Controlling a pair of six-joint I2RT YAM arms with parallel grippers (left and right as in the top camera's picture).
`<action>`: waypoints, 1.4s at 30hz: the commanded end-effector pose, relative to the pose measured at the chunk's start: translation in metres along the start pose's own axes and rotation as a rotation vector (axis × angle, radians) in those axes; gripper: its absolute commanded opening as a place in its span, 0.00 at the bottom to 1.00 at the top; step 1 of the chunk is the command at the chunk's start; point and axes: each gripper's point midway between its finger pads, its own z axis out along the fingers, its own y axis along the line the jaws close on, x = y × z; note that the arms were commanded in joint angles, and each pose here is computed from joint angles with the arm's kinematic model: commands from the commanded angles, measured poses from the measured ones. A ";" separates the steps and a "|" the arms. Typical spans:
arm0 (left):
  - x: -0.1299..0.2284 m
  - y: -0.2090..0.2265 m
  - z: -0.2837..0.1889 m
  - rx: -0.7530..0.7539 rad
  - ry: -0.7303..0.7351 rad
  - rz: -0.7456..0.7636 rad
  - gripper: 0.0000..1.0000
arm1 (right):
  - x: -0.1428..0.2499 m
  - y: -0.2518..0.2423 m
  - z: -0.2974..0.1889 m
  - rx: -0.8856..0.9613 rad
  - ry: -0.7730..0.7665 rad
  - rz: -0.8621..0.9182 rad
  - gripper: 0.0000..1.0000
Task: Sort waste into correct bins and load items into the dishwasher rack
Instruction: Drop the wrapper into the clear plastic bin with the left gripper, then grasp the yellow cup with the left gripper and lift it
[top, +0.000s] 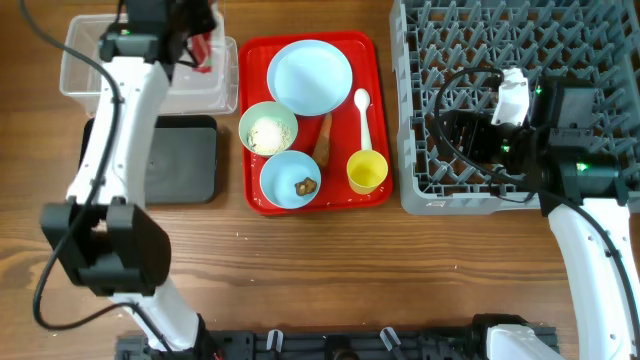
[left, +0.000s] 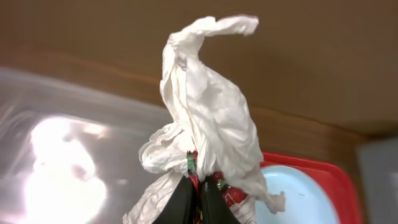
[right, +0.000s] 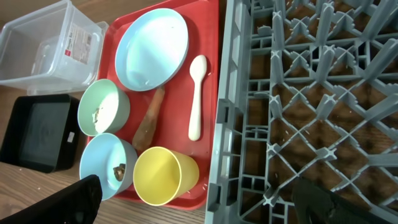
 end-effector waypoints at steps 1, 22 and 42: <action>0.035 0.064 0.051 -0.137 0.096 -0.208 0.04 | -0.005 0.007 -0.002 -0.028 -0.008 0.003 1.00; 0.007 0.040 0.014 0.085 0.084 -0.249 1.00 | -0.005 0.007 -0.002 -0.028 -0.005 0.012 1.00; 0.247 -0.140 -0.092 0.296 0.735 0.323 0.88 | -0.005 0.007 -0.002 -0.028 -0.008 0.007 1.00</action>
